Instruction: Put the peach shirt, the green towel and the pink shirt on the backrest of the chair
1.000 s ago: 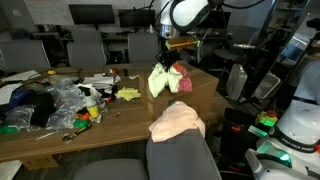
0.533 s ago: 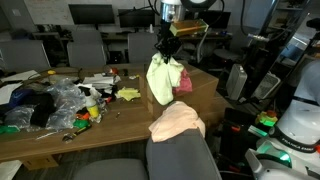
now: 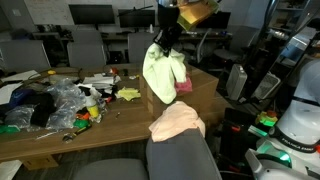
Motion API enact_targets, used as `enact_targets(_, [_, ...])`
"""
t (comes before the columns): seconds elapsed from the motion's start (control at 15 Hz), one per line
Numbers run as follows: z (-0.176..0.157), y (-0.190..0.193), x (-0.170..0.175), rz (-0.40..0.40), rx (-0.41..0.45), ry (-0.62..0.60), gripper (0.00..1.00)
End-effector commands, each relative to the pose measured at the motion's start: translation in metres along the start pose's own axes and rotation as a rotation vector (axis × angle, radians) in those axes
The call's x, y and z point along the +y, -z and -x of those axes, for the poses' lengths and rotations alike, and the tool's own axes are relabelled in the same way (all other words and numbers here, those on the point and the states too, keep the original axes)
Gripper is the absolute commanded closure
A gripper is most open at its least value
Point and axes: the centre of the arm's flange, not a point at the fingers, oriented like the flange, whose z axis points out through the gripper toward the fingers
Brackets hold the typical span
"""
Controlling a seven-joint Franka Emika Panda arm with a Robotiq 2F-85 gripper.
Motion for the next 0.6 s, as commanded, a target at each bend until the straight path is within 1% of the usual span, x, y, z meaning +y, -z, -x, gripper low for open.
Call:
enact_targets(0.0, [0.006,0.033,-0.038,0.063,0.03,0.117,0.99])
enact_targets(0.13, [0.016,0.042,-0.057,0.072,0.028,0.181,0.99])
enact_targets(0.27, [0.025,0.048,-0.073,0.064,0.02,0.24,0.99])
enact_targets(0.53, [0.035,0.057,-0.095,0.055,0.013,0.342,0.99])
